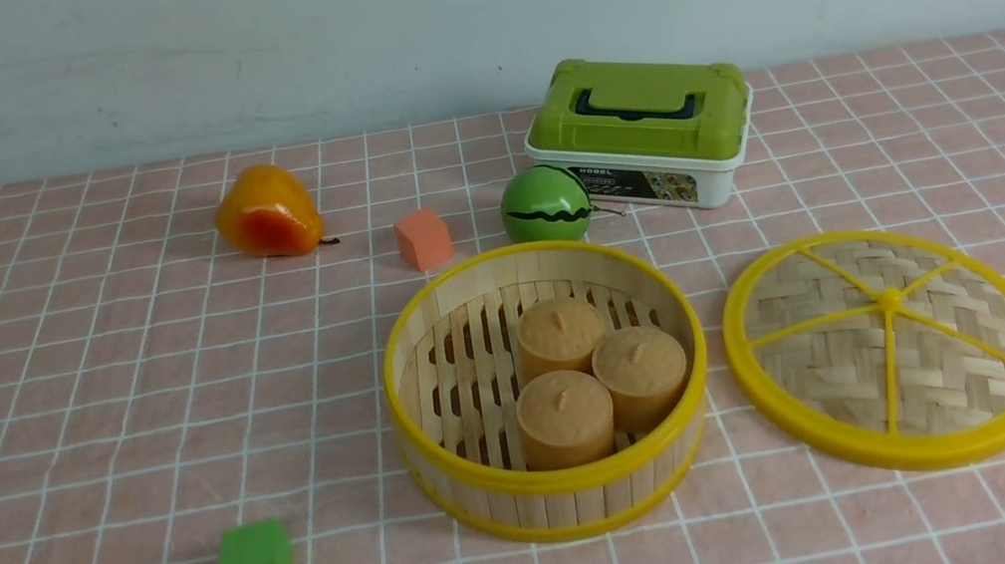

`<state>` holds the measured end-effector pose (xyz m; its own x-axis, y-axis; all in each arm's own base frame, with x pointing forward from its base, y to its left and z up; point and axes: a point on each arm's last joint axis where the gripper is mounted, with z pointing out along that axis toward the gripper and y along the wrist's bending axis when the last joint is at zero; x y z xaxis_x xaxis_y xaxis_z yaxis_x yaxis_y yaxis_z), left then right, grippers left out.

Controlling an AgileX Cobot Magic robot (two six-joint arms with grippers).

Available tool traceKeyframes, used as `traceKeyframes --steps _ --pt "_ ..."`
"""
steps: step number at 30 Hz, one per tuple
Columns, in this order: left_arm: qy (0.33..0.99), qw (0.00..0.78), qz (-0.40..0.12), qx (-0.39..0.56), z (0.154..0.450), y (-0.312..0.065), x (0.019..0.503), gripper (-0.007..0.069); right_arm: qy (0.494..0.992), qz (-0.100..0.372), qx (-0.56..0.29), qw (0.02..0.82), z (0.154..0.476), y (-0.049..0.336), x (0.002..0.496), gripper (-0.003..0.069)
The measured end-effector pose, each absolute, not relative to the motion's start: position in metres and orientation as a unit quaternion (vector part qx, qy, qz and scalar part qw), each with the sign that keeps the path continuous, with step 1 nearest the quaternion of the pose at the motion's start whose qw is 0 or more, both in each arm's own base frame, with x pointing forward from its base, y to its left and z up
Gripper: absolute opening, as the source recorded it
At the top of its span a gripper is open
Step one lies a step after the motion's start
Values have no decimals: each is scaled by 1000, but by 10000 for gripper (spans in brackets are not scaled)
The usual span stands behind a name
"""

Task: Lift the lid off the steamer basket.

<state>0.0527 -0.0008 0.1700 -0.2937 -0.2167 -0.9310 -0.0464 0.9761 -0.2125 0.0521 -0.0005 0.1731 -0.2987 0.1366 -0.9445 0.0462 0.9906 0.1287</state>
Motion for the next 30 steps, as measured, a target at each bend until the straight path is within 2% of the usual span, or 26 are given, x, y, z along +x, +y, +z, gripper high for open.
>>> traceKeyframes --steps 30 --pt "800 587 -82 -88 170 -2 53 239 805 38 57 589 173 0 52 57"
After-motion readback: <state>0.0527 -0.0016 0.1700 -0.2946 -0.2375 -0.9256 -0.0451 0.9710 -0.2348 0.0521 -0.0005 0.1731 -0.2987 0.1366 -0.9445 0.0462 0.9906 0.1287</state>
